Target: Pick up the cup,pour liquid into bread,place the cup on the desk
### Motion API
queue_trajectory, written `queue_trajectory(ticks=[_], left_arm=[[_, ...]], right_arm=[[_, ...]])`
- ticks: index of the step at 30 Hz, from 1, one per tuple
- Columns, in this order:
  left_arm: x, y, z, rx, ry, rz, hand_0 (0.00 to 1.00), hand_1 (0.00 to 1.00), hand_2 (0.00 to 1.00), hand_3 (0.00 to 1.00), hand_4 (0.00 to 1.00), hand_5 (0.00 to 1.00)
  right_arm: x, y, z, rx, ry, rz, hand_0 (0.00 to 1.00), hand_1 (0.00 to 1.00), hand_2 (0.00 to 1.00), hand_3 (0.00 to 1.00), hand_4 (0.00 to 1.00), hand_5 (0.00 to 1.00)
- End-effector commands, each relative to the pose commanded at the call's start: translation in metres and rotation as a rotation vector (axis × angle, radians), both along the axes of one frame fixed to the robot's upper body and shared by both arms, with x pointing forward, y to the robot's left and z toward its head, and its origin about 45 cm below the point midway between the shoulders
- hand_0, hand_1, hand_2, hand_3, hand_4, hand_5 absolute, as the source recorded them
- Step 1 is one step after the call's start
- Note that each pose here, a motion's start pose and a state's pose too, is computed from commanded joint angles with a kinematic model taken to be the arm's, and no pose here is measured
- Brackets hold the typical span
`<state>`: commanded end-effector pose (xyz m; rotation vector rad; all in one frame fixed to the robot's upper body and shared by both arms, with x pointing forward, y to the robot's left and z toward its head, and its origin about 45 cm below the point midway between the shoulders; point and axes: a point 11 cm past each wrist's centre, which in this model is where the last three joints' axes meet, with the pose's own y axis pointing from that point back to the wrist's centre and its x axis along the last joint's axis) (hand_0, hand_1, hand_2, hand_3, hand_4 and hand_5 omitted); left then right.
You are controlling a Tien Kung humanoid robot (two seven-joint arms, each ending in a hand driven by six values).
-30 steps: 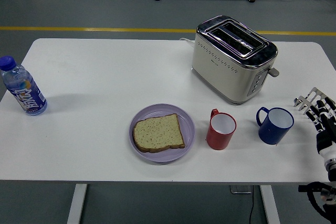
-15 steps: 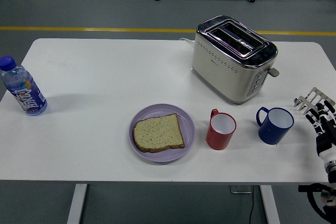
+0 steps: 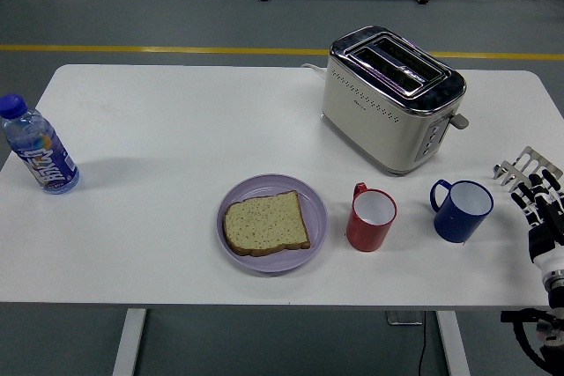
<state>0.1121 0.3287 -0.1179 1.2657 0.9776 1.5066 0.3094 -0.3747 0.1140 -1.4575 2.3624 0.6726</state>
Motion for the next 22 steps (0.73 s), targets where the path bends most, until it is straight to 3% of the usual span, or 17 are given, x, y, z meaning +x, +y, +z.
queue_trajectory(ticks=[14,22], left_arm=[[0.0035,0.0,0.001,-0.002,-0.009,0.005,0.681,0.68,0.691,0.541,0.254,0.998],[0.0041,0.0,0.001,-0.002,-0.011,0.006,0.681,0.68,0.691,0.543,0.254,0.998]], right_arm=[[0.008,0.003,0.024,0.059,-0.088,0.008,0.668,0.581,0.638,0.633,0.739,0.13],[0.009,0.004,0.027,0.064,-0.094,0.012,0.668,0.58,0.638,0.632,0.738,0.128]])
